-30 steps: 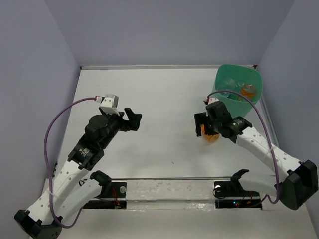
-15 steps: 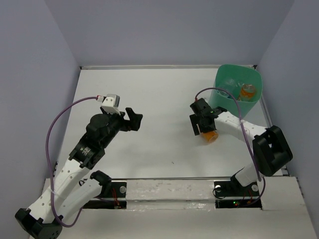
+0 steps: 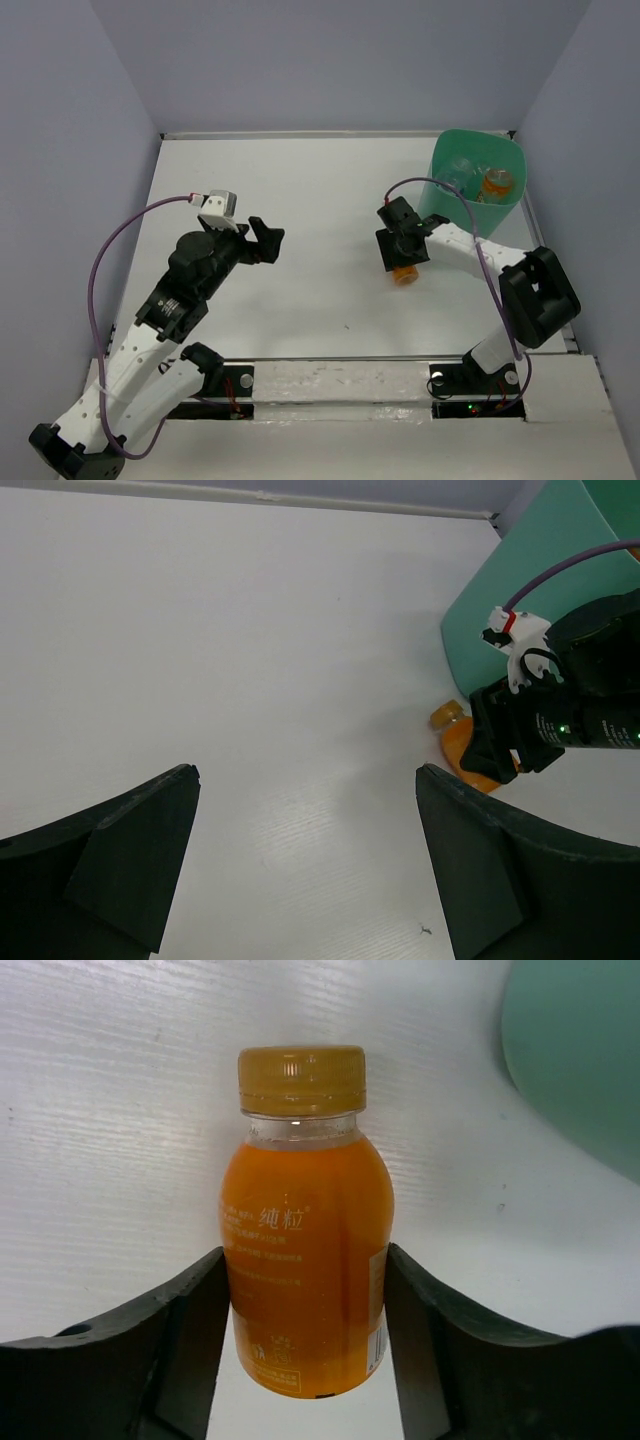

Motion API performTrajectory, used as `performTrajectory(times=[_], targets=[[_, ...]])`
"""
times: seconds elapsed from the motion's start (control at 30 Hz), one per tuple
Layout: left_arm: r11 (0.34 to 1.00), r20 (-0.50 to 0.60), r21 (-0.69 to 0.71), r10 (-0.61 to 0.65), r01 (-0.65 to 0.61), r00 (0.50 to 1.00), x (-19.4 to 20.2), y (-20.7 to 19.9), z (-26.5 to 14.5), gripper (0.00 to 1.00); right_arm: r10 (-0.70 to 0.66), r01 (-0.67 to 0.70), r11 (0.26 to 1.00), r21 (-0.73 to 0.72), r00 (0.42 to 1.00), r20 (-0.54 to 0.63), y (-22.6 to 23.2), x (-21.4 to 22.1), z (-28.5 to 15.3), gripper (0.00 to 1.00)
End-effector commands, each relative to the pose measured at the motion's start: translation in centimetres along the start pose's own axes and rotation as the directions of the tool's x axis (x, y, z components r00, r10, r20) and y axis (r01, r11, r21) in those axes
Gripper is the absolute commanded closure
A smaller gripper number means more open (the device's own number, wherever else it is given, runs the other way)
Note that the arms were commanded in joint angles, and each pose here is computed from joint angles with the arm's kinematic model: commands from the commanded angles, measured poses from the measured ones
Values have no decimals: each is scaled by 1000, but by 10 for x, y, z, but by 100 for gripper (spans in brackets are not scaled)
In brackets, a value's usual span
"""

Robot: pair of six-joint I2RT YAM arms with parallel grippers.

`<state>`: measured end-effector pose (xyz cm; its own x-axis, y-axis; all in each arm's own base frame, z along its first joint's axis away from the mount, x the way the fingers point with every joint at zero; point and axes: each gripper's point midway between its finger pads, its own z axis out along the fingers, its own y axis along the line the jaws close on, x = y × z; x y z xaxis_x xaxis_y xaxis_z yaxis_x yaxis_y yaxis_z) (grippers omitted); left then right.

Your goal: Put the plastic bottles in the bin

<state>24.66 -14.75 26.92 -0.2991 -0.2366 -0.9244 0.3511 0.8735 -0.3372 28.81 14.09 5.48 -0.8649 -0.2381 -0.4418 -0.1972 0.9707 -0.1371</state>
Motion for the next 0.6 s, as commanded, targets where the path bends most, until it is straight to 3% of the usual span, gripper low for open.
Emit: performTrajectory(times=[0.0, 0.13, 0.23, 0.33, 0.37, 0.5, 0.57], targets=[[1000, 53, 17, 14, -14, 999, -13, -2, -2, 1, 40, -36, 998, -55, 997, 62, 15, -17, -1, 46], [1000, 50, 16, 15, -16, 999, -12, -2, -1, 1, 86, -53, 986, -159, 974, 209, 23, -50, -48, 58], [1000, 56, 20, 14, -15, 998, -13, -3, -3, 1, 164, -58, 961, -272, 907, 388, 21, -89, -119, 63], [1000, 59, 22, 14, -15, 998, -14, -3, -3, 1, 240, -80, 954, -291, 784, 572, -4, -125, -195, 64], [999, 57, 28, 14, -15, 998, -13, -4, -3, 1, 269, -130, 959, -254, 702, 659, -28, -142, -231, 64], [999, 56, 48, 21, -24, 998, -14, -7, -4, 1, 262, -300, 948, -110, 533, 804, -96, -171, -289, 66], [998, 63, 62, 26, -30, 998, -16, -10, -6, 1, 239, -377, 925, -42, 493, 837, -127, -181, -299, 66]])
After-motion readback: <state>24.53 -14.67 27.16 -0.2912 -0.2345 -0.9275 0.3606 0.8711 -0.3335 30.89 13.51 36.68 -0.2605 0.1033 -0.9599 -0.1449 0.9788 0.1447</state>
